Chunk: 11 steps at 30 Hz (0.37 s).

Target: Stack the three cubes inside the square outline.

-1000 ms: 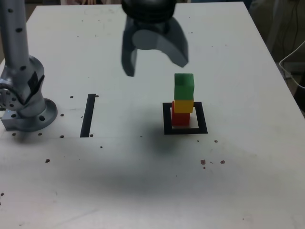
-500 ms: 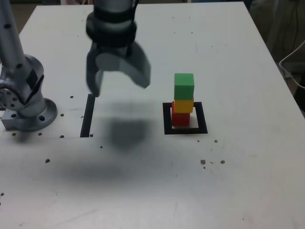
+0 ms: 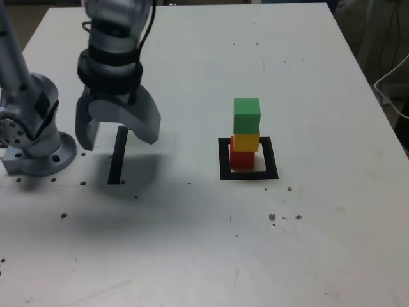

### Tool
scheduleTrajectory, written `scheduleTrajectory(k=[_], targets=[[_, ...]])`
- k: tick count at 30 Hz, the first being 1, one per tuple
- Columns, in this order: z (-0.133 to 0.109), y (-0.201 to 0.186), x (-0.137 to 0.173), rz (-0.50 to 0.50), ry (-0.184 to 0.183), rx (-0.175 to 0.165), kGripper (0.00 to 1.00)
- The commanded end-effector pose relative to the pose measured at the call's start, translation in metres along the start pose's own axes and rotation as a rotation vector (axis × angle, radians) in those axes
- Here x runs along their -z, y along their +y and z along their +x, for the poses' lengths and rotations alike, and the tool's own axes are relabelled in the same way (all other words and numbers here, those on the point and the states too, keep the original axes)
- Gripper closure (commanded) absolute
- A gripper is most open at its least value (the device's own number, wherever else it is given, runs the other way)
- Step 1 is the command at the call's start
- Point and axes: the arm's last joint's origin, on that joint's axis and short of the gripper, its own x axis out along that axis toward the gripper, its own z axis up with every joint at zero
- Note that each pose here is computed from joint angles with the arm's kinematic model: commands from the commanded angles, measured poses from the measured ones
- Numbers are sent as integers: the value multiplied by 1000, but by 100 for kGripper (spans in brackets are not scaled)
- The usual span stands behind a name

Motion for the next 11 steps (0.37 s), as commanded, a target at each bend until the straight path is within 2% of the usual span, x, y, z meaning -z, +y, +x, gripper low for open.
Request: scheduleTrajectory(k=[1, 5, 11], targets=[[2, 1, 5, -1, -2, 0, 1], [8, 2, 12, -3, -10, -8, 1], [16, 3, 13, -6, -56, -19, 1]])
